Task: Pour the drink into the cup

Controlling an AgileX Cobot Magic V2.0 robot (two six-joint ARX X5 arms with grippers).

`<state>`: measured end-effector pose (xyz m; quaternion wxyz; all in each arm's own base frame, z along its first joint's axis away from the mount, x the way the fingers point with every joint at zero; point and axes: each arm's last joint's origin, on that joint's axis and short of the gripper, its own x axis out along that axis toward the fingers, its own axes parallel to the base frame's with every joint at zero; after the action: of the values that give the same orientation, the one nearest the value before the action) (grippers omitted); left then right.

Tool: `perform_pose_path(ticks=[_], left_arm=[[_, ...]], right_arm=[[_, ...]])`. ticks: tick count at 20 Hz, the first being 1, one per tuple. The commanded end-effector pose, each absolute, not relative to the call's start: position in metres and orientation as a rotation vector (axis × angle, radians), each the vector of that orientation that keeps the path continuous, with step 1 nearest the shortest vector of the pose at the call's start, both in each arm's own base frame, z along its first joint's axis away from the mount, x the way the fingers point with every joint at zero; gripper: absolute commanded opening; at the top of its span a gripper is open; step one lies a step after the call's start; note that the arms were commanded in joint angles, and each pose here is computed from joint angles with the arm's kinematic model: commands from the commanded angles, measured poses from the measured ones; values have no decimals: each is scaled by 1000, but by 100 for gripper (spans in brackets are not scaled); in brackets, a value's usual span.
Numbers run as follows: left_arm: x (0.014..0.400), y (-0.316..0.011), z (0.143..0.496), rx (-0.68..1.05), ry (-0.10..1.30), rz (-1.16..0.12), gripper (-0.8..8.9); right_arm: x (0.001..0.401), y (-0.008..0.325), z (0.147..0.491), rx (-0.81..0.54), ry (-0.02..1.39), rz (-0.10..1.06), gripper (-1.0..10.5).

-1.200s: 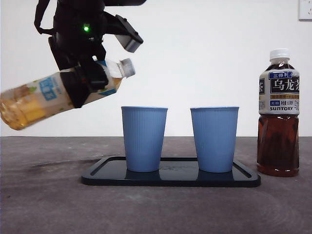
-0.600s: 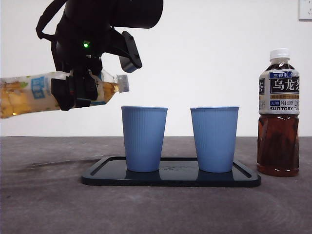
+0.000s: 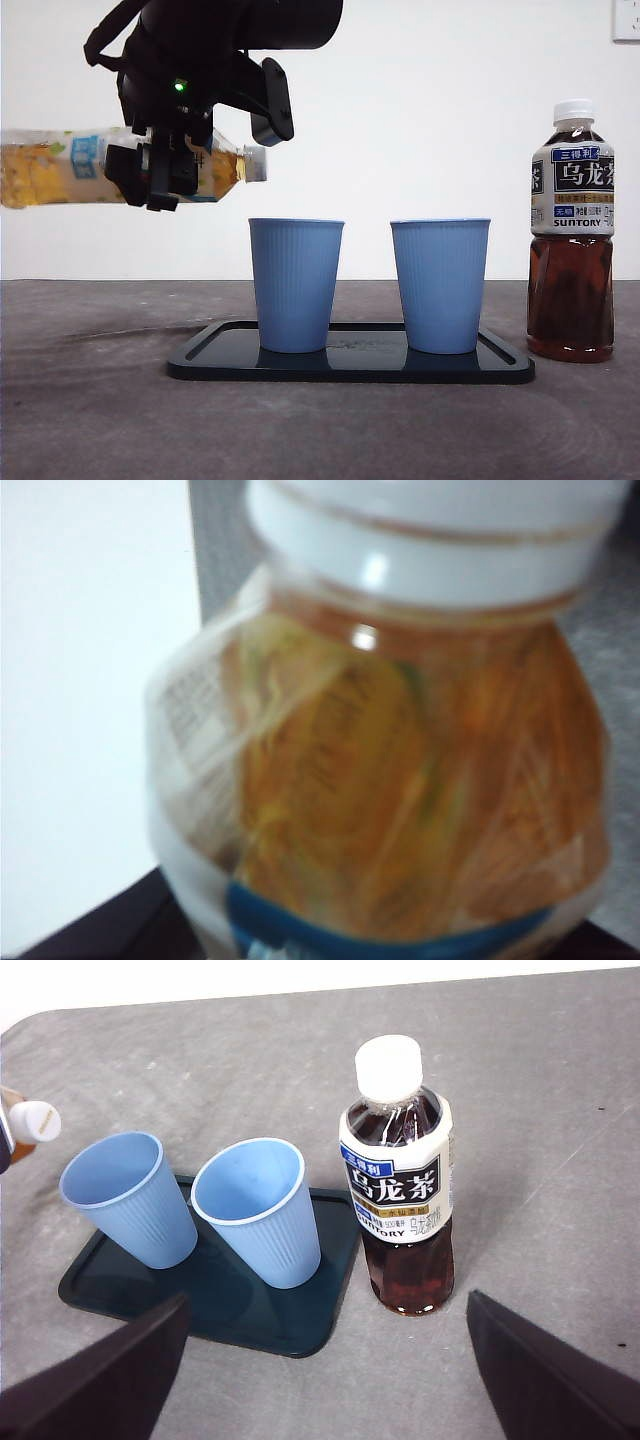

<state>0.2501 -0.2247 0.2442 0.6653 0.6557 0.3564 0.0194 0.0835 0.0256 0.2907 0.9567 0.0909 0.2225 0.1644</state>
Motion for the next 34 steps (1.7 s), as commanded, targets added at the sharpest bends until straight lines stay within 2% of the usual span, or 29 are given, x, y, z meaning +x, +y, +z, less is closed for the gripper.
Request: perform_pose_path(ticks=[1,7,15,19,23,27,31,34], left_arm=[[253,-232,249,1530,771,89,217],[251,-240,242,1593,766,80,217],[248,-244,242,1548,741,103,217],[243,-238,253,1346,711,155,217],[233,-219,279,982,767,10,216],[225,-188,314,646,766,-53,215],[214,-149,327,387,644,-92,215],[209,-127,311,220,544,-197,215]], right_arm=[[83,26,295,178,434,341,442],[82,26,295,177,443,340,442],[82,26,293,169,458,338,442],[82,26,293,163,457,340,442],[82,26,293,157,455,342,442],[82,26,293,150,452,349,442],[81,27,294,150,451,384,442],[81,28,294,153,451,428,442]])
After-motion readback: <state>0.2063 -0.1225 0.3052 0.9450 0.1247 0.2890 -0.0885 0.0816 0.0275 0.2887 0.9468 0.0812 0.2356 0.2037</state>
